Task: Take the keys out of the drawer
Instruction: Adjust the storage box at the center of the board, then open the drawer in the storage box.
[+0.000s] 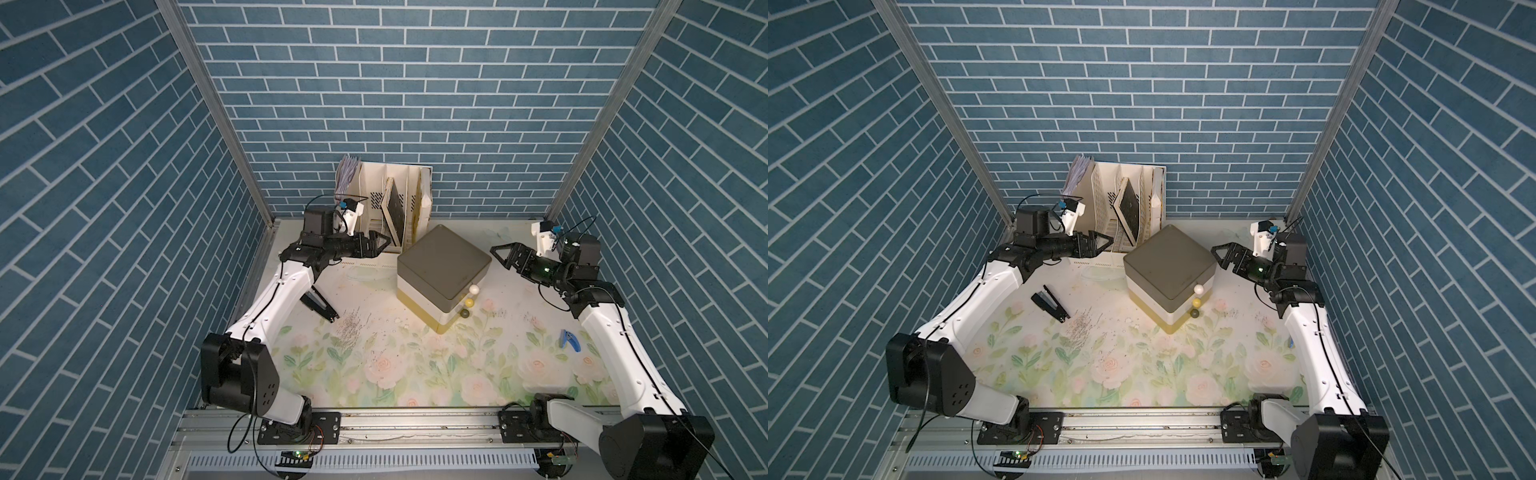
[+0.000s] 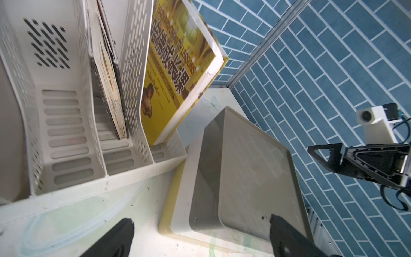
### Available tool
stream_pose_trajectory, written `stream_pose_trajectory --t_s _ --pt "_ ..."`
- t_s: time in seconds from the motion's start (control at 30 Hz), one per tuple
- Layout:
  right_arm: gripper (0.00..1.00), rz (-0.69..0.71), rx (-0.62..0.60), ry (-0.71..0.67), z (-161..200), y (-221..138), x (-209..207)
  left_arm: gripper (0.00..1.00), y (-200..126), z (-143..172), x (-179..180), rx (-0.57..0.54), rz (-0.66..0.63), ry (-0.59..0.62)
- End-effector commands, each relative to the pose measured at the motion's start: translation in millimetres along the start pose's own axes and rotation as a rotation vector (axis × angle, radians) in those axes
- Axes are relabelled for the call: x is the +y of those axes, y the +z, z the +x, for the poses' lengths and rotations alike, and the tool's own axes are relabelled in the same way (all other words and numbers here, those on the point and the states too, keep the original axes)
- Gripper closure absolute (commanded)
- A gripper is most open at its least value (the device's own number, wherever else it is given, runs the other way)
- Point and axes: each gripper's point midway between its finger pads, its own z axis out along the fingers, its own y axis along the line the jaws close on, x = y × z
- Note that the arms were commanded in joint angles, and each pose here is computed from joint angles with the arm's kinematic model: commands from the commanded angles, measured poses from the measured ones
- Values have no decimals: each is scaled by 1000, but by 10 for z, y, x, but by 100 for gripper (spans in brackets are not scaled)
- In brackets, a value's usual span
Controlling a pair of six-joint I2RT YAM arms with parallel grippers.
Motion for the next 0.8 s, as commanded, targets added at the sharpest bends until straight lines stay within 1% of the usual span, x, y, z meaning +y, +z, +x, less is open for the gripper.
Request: stream_pose_trajectory --t_s 0.0,0.1,0.17,0.27,0.37,0.47,0.6,0.63,0.77 --pt "2 -72 18 -37 184 -114 127 0 -95 -12 -206 -16 73 -34" --pt "3 -84 29 -16 292 -152 132 0 -111 13 -250 -12 75 -61" --pt "7 -119 45 13 388 -146 139 0 -102 25 -341 -4 100 -53" --pt "8 -146 49 45 508 -146 121 0 -35 75 -499 19 128 -45" --pt "12 -190 62 79 623 -147 133 0 53 97 -709 32 151 -4" --pt "13 -216 70 95 714 -156 132 0 167 108 -866 52 140 48" --pt "15 -234 82 108 807 -168 126 0 370 161 -1013 93 157 73" --pt "16 -235 86 113 835 -167 113 0 419 174 -1047 101 156 81" --pt "27 -245 89 140 922 -137 56 1 578 189 -1153 121 155 102"
